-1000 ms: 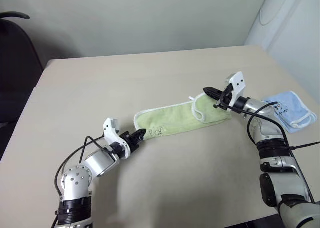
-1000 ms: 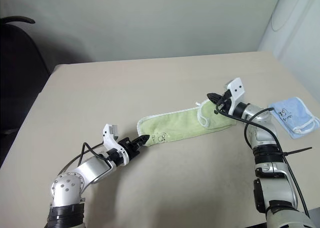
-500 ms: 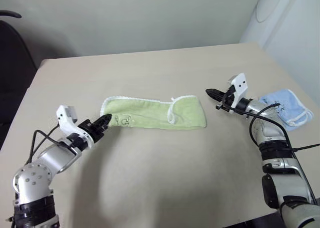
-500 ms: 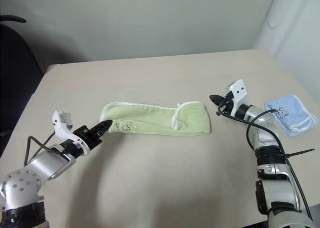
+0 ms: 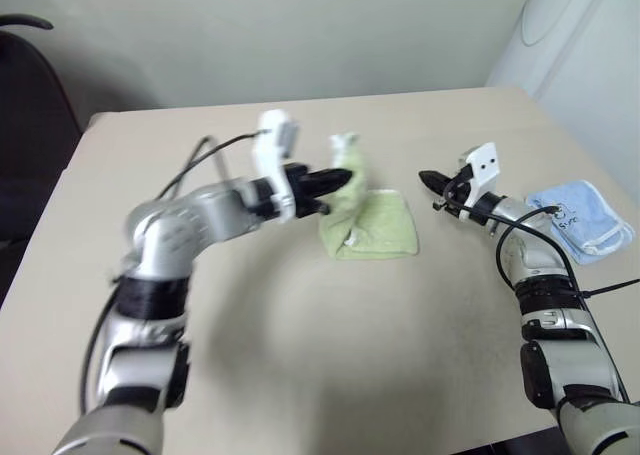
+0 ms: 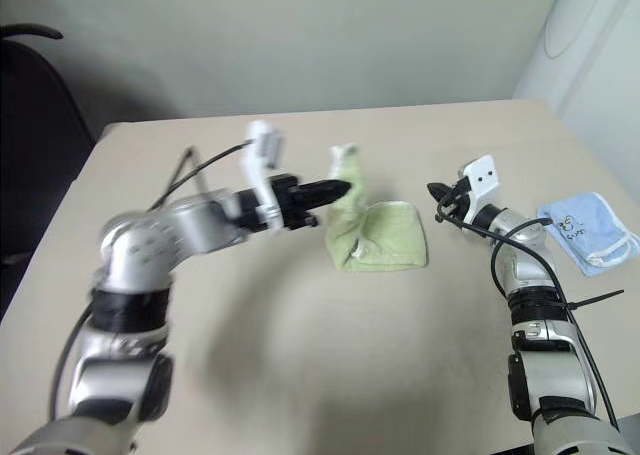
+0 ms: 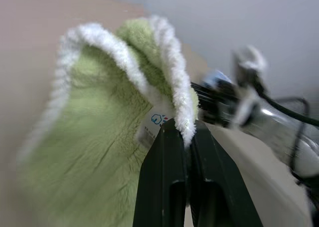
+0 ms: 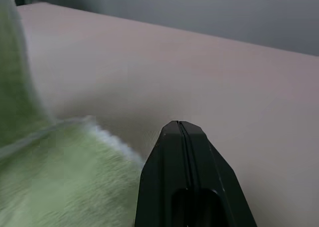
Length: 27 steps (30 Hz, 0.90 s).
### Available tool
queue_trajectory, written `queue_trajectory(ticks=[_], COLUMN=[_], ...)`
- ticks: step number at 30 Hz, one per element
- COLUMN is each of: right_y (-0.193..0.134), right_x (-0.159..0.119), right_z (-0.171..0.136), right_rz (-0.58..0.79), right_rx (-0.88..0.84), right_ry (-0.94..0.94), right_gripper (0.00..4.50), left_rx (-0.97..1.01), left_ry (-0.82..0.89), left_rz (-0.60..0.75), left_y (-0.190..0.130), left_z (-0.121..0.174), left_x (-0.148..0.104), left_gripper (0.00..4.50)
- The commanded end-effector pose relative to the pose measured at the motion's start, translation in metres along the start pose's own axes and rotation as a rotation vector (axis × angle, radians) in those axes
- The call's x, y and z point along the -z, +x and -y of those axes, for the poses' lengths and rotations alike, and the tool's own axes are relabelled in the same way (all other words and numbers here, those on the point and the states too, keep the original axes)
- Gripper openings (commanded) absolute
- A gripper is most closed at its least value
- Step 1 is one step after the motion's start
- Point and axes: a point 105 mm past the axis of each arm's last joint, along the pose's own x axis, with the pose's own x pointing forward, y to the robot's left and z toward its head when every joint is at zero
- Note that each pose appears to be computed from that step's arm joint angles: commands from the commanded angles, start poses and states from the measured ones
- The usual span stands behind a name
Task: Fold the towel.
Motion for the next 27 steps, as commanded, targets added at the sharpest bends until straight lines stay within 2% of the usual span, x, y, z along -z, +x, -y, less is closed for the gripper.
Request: queue_trajectory(ticks=[1,5,9,10,13,16,21,24,27], right_y=[-0.014,-0.027,-0.039,-0.041,-0.043,-0.041,-0.034,-0.032,-0.028], right_x=[-0.017,-0.015,-0.010,-0.008,-0.006,-0.005,-0.013,-0.024,-0.037], right_z=[0.023,0.029,0.028,0.028,0.027,0.022,0.012,0.000,-0.013], right_rz=[0.071,0.081,0.071,0.068,0.059,0.047,0.038,0.039,0.046], right_rx=[0.122,0.178,0.206,0.210,0.214,0.194,0.105,0.005,-0.076], right_ry=[-0.017,-0.010,-0.008,-0.006,0.001,-0.002,-0.011,-0.014,-0.023], right_gripper=[0.00,0.00,0.00,0.00,0.00,0.00,0.00,0.00,0.00], left_rx=[0.050,0.020,0.029,0.047,0.090,0.145,0.094,-0.077,-0.189], left_ry=[0.069,0.123,0.099,0.072,-0.004,-0.076,-0.044,0.070,0.202], left_rz=[-0.140,-0.256,-0.270,-0.251,-0.184,-0.071,0.096,0.160,0.126], left_y=[0.029,0.052,0.060,0.062,0.063,0.057,0.032,0.008,-0.012], left_z=[0.005,-0.007,-0.012,-0.010,-0.005,0.003,-0.004,-0.034,-0.056], left_x=[0.020,0.046,0.057,0.056,0.049,0.030,0.003,-0.004,0.009], left_gripper=[0.05,0.05,0.05,0.52,1.40,2.50,4.27,4.27,4.27])
